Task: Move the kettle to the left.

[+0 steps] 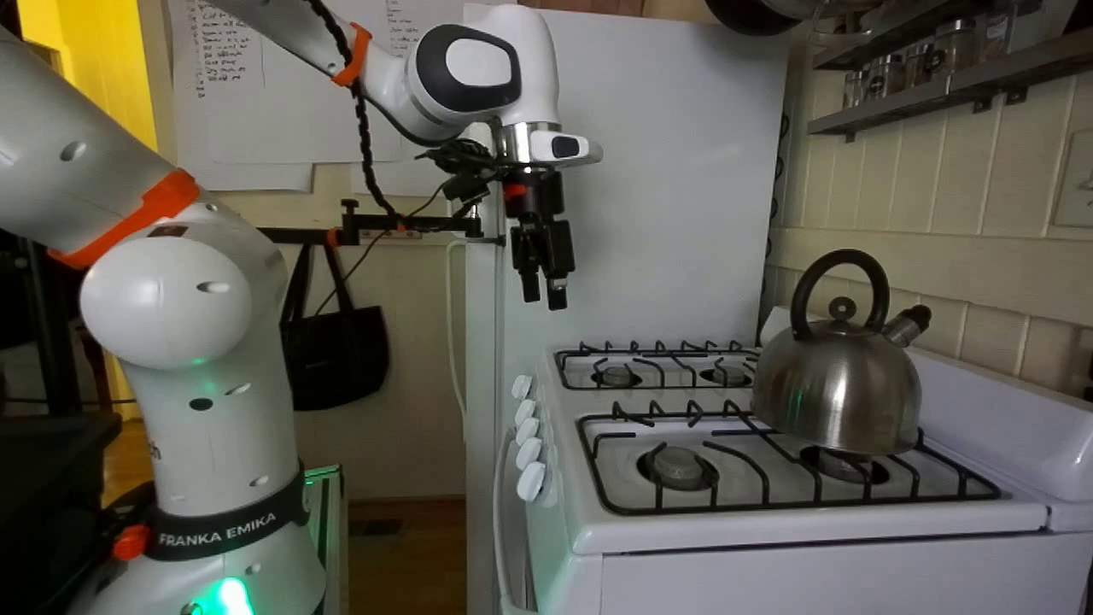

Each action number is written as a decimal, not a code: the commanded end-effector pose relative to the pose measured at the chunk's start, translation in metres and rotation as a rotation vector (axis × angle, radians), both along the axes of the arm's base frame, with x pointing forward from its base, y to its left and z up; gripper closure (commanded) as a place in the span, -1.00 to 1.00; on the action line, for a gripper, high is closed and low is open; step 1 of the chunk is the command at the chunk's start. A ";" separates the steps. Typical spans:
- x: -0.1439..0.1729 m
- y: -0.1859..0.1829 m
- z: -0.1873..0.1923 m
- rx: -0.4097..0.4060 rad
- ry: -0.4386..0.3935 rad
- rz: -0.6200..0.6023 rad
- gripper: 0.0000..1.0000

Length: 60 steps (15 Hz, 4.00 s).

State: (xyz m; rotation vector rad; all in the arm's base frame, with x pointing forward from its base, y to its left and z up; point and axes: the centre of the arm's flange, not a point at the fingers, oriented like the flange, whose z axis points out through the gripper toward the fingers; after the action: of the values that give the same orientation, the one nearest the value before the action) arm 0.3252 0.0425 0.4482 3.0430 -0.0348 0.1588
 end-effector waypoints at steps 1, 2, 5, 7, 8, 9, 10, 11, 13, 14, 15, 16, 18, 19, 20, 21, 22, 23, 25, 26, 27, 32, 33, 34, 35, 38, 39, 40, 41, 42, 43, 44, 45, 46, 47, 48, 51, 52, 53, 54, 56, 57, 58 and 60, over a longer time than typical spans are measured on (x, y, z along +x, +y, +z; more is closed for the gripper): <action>0.052 0.011 0.005 -0.033 -0.039 -0.053 -1.00; 0.065 0.013 0.008 -0.038 -0.057 -0.060 -1.00; 0.101 0.011 0.020 -0.073 -0.113 -0.092 -1.00; 0.122 0.005 0.025 -0.113 -0.136 -0.124 -1.00; 0.132 -0.001 0.027 -0.130 -0.139 -0.138 -1.00; 0.141 -0.005 0.028 -0.145 -0.139 -0.151 -1.00; 0.150 -0.010 0.029 -0.160 -0.142 -0.162 -1.00; 0.159 -0.014 0.031 -0.170 -0.146 -0.166 -1.00; 0.178 -0.021 0.032 -0.182 -0.146 -0.173 -1.00; 0.186 -0.024 0.033 -0.189 -0.150 -0.179 -1.00; 0.193 -0.027 0.034 -0.188 -0.151 -0.181 -1.00; 0.201 -0.031 0.037 -0.187 -0.157 -0.187 -1.00; 0.213 -0.039 0.038 -0.189 -0.165 -0.200 -1.00; 0.219 -0.046 0.038 -0.190 -0.167 -0.207 -1.00; 0.224 -0.052 0.039 -0.192 -0.168 -0.217 -1.00; 0.228 -0.058 0.036 -0.197 -0.168 -0.225 -1.00; 0.232 -0.064 0.037 -0.194 -0.168 -0.233 -1.00; 0.236 -0.069 0.035 -0.190 -0.167 -0.239 -1.00; 0.243 -0.078 0.034 -0.174 -0.163 -0.251 -1.00; 0.246 -0.081 0.034 -0.167 -0.163 -0.253 -1.00; 0.250 -0.083 0.034 -0.162 -0.164 -0.258 -1.00; 0.269 -0.088 0.037 -0.150 -0.193 -0.276 -1.00; 0.271 -0.089 0.037 -0.155 -0.197 -0.278 -1.00; 0.275 -0.091 0.037 -0.158 -0.202 -0.281 -1.00; 0.278 -0.092 0.037 -0.161 -0.207 -0.283 -1.00; 0.288 -0.095 0.034 -0.165 -0.222 -0.307 -1.00; 0.291 -0.095 0.032 -0.163 -0.221 -0.314 -1.00; 0.294 -0.096 0.031 -0.165 -0.224 -0.321 -1.00; 0.297 -0.097 0.030 -0.164 -0.225 -0.331 -1.00; 0.299 -0.098 0.029 -0.164 -0.226 -0.341 -0.99; 0.302 -0.099 0.029 -0.163 -0.226 -0.346 -0.81; 0.304 -0.100 0.029 -0.163 -0.230 -0.352 -0.48; 0.305 -0.100 0.029 -0.164 -0.232 -0.357 -0.39; 0.307 -0.101 0.029 -0.167 -0.237 -0.362 -0.24; 0.307 -0.102 0.029 -0.170 -0.241 -0.366 -0.05; 0.308 -0.103 0.031 -0.173 -0.246 -0.371 0.10; 0.309 -0.107 0.035 -0.178 -0.255 -0.383 0.54; 0.309 -0.109 0.035 -0.180 -0.256 -0.385 0.71; 0.309 -0.109 0.036 -0.181 -0.257 -0.387 0.84; 0.309 -0.110 0.036 -0.182 -0.258 -0.389 1.00; 0.310 -0.109 0.034 -0.183 -0.255 -0.390 1.00; 0.310 -0.109 0.035 -0.183 -0.256 -0.388 0.96; 0.310 -0.108 0.034 -0.178 -0.256 -0.381 0.95; 0.309 -0.108 0.036 -0.162 -0.262 -0.358 0.95</action>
State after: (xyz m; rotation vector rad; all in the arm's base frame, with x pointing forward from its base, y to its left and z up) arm 0.6279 -0.0696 0.4843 2.7709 -0.5734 0.4573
